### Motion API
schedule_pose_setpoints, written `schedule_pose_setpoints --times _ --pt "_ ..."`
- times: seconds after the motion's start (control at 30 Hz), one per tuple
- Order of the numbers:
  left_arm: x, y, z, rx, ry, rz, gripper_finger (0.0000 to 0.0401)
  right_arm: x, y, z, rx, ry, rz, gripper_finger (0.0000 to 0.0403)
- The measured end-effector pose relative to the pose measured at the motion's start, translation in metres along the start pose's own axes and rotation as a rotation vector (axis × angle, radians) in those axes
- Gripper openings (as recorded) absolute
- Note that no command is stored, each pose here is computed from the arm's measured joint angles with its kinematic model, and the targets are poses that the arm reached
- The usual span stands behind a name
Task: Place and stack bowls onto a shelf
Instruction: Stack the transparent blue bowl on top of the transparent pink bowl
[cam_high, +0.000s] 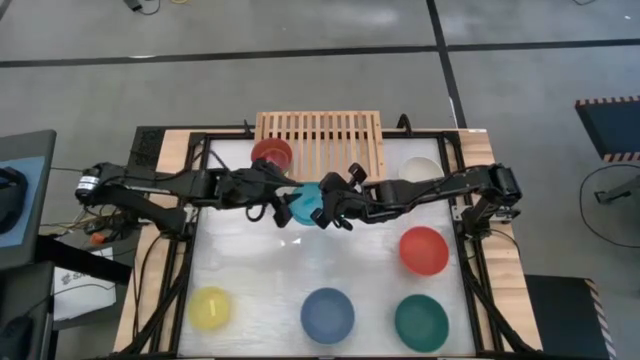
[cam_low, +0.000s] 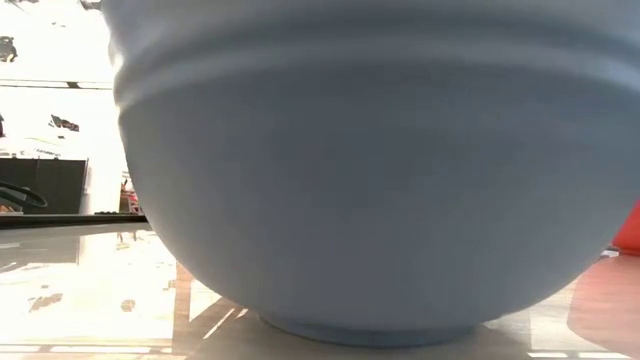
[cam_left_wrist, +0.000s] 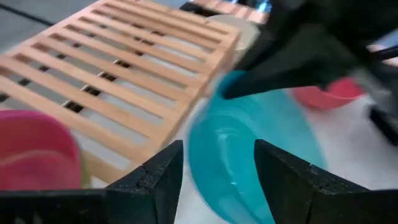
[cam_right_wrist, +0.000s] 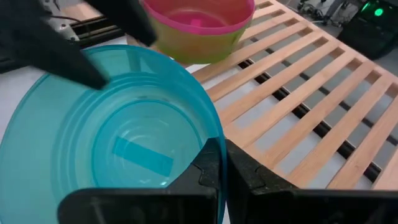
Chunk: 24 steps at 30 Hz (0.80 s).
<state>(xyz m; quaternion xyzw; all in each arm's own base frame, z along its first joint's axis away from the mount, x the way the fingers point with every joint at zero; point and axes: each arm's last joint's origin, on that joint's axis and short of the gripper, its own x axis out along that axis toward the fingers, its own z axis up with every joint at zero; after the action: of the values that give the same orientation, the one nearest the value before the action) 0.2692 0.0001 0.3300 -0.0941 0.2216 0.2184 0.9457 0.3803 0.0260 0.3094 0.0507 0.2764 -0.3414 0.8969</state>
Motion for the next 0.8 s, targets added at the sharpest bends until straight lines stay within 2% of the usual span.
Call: schedule_pose_setpoints --times 0.13,0.27,0.4,0.53,0.8 --pt "0.008 -0.002 0.006 0.050 0.032 0.034 0.0167 -0.003 0.003 -0.001 -0.028 -0.009 -0.006 0.0028" --pt "0.008 -0.004 0.013 0.109 0.036 0.035 0.0137 -0.006 0.007 -0.002 -0.069 -0.022 0.002 0.0029" --pt "0.005 -0.004 0.018 0.117 0.015 0.058 0.0081 -0.008 0.008 0.000 -0.074 -0.039 0.012 0.0041" --pt "0.002 -0.003 0.023 0.150 0.001 0.058 0.0013 -0.007 0.007 0.003 -0.071 -0.054 0.015 0.0069" --pt "0.006 0.004 0.021 0.119 0.055 0.035 0.0001 -0.010 0.007 0.013 -0.077 -0.086 0.032 0.0114"
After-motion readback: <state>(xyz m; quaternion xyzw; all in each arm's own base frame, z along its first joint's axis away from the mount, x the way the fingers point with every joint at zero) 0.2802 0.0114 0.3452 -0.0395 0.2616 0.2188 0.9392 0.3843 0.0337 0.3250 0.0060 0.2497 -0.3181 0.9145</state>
